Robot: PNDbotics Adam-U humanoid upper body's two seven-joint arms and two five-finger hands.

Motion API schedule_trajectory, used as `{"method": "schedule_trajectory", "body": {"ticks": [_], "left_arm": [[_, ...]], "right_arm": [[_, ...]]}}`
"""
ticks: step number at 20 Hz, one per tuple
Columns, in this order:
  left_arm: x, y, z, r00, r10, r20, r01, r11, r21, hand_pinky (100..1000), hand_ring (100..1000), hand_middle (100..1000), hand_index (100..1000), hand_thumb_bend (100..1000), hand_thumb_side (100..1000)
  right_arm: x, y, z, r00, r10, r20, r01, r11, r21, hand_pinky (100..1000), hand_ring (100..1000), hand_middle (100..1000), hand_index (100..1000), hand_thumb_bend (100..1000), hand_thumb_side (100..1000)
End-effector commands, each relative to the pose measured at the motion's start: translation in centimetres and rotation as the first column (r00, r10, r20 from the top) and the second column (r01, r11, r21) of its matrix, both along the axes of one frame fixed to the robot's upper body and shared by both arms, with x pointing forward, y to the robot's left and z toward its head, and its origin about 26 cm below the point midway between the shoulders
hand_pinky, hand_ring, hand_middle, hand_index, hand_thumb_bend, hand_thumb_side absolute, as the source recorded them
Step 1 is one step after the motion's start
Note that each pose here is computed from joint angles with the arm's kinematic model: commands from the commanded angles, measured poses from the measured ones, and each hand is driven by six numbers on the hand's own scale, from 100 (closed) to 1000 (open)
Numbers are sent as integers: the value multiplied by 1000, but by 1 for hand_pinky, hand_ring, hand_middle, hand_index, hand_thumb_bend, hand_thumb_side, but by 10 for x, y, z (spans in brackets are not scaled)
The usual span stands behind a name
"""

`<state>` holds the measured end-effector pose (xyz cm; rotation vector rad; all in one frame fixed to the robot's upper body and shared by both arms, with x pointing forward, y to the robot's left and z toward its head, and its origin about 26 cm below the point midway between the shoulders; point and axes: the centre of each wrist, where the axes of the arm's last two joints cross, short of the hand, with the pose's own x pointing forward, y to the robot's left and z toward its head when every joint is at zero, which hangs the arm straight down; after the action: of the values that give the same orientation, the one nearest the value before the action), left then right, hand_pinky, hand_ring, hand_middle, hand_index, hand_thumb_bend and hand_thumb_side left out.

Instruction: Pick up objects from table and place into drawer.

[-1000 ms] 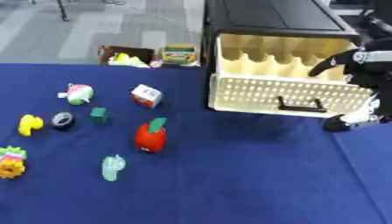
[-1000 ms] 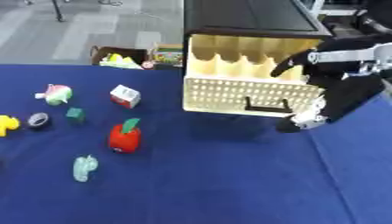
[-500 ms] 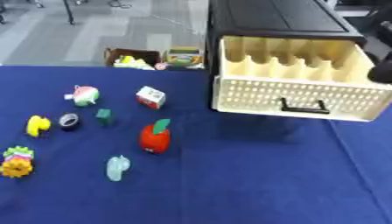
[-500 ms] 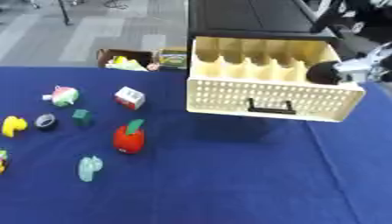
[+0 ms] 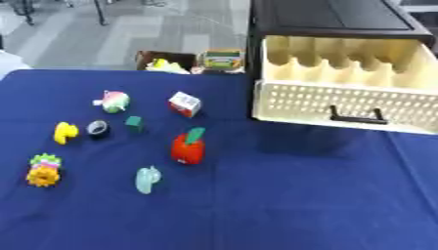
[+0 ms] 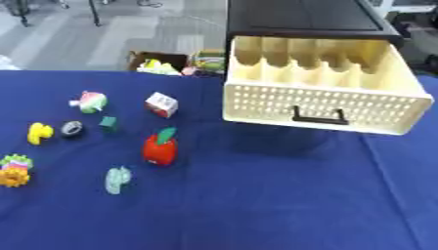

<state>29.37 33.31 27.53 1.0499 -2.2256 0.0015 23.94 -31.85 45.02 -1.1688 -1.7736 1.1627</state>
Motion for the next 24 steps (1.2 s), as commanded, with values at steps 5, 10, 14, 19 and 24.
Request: {"method": "schedule_trajectory", "body": {"ticks": [5, 10, 14, 19, 24], "left_arm": [[1, 9, 21, 982, 149, -120, -110, 953, 282, 502, 588, 639, 858, 110, 606], [7, 26, -9, 916, 277, -290, -132, 891, 435, 646, 778, 777, 954, 334, 705], [14, 45, -29, 853, 360, -378, -78, 804, 589, 679, 805, 792, 977, 415, 730], [27, 60, -39, 801, 424, -423, -1, 707, 707, 722, 843, 817, 1000, 499, 744], [41, 78, -44, 756, 475, -450, 61, 633, 771, 747, 875, 835, 1000, 606, 714]], "right_arm": [[-4, 2, 3, 993, -3, 117, -1, 999, 34, 147, 214, 124, 770, 479, 838], [-6, 3, 6, 977, 65, 206, -86, 992, 94, 333, 355, 267, 763, 475, 901], [-4, 1, 4, 963, 91, 254, -133, 979, 152, 414, 421, 350, 766, 465, 919], [-2, -3, 0, 948, 92, 305, -165, 961, 223, 454, 440, 369, 766, 450, 925], [2, -4, -6, 932, 95, 350, -202, 938, 281, 478, 451, 383, 763, 427, 925]]}}
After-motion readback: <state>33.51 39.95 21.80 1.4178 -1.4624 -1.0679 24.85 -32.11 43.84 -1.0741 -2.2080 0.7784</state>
